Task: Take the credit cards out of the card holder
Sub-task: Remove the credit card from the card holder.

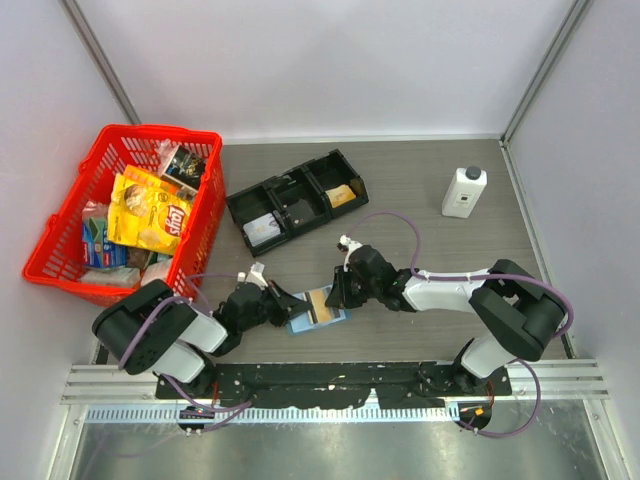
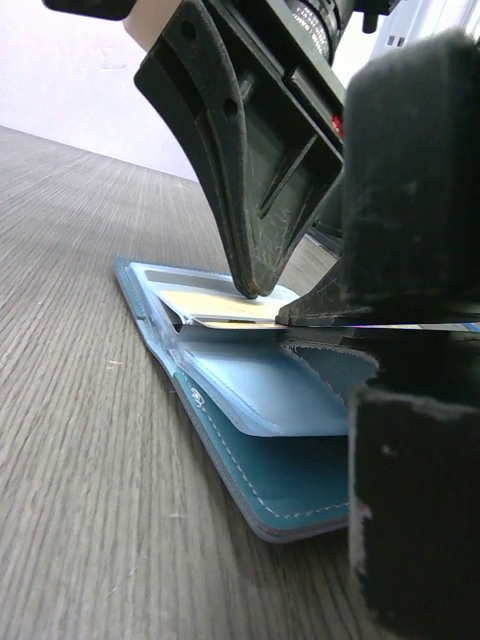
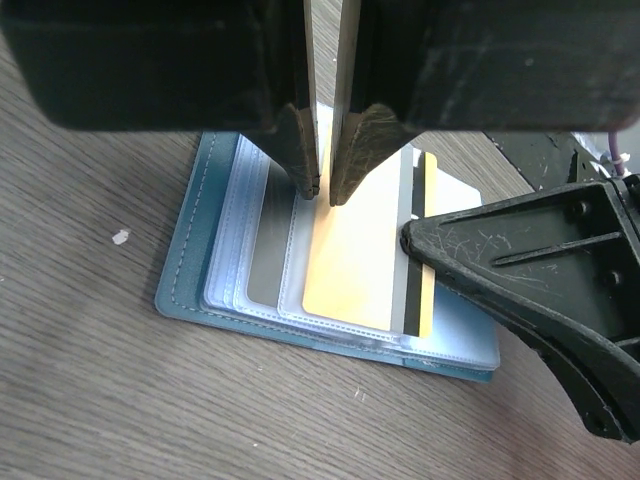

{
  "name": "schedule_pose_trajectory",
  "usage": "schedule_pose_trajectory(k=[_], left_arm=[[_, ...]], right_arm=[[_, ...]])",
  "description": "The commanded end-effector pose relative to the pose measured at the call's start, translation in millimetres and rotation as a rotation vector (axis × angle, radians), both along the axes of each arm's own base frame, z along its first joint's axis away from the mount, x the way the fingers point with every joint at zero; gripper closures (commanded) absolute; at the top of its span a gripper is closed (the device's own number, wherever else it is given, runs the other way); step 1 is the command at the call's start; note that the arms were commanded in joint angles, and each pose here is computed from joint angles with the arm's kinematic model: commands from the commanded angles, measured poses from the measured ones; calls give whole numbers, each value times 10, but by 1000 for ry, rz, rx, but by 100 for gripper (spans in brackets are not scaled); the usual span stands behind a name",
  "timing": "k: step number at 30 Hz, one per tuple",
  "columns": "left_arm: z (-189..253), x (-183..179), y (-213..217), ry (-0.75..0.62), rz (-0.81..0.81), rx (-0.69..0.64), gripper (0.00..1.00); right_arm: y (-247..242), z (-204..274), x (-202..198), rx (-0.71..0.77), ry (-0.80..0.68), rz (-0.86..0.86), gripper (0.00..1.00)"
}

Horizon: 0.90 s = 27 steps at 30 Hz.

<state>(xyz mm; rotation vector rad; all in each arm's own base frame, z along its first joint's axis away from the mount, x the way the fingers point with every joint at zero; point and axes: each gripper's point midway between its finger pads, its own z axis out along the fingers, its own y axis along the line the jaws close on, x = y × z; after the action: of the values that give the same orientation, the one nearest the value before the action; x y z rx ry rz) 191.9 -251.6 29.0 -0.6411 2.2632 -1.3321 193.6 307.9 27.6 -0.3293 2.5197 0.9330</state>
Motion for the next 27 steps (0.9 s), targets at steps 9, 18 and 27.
schedule_pose_trajectory(k=[9, 18, 27], left_arm=[[78, -25, 264, -81, 12, 117, 100], [335, -120, 530, -208, -41, 293, 100], [753, -167, 449, -410, -147, 267, 100]], right_arm=[[-436, -462, -156, -176, 81, -16, 85], [-364, -220, -17, -115, 38, -29, 84], [-168, 521, 106, 40, -152, 74, 52]])
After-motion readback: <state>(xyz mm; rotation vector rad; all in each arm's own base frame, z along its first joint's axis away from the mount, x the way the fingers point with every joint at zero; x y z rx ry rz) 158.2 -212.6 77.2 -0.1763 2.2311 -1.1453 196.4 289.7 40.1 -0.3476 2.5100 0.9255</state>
